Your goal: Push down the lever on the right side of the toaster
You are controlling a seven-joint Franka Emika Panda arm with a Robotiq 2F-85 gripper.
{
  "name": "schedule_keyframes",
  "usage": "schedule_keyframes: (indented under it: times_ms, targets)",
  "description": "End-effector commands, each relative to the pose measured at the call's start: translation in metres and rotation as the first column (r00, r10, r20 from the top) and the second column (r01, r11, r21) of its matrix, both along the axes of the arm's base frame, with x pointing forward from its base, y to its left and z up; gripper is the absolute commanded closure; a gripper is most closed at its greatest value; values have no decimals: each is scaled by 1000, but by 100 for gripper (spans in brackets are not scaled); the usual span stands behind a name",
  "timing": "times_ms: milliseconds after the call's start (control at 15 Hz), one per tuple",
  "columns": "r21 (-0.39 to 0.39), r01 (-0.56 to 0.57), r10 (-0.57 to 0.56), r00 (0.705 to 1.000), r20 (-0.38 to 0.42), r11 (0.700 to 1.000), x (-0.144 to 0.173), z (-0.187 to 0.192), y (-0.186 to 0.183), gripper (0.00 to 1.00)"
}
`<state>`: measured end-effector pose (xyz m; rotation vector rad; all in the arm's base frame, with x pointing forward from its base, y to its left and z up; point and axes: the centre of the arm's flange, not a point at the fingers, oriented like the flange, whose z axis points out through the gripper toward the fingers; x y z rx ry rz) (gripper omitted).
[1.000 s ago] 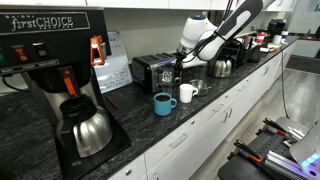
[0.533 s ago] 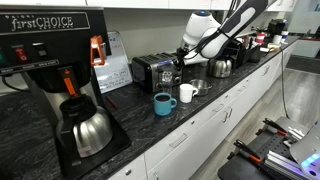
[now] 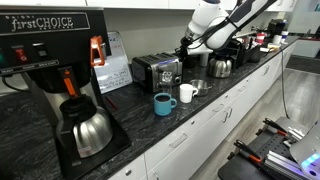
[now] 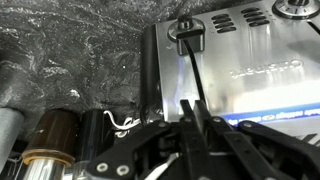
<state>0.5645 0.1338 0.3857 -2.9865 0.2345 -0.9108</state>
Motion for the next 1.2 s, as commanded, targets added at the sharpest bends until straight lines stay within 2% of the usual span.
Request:
schedule_keyframes:
  times_ms: [0,67,400,467,533,667,800,867,933,1067,1133]
  targets:
    - [9,-5,5,1000,3,1000,-22,10,-19,86]
    - [7,6,-6,1000,1,1000,-27,12,-24,84]
    - [31,54,-53,999,-9,998,-55,29,-40,85]
    - [45,65,-64,998,-15,997,-59,33,-42,79]
    - [57,83,-82,996,-23,995,-65,37,-44,57]
    - [76,114,-110,993,-45,991,-75,43,-50,53]
    - [85,150,-144,987,-75,985,-87,50,-59,40]
    - [84,137,-133,990,-49,987,-73,40,-50,34]
    - [87,139,-135,990,-49,986,-76,44,-52,51]
    - [80,137,-133,990,-51,987,-76,42,-49,37]
    - [78,135,-131,990,-55,988,-76,39,-48,34]
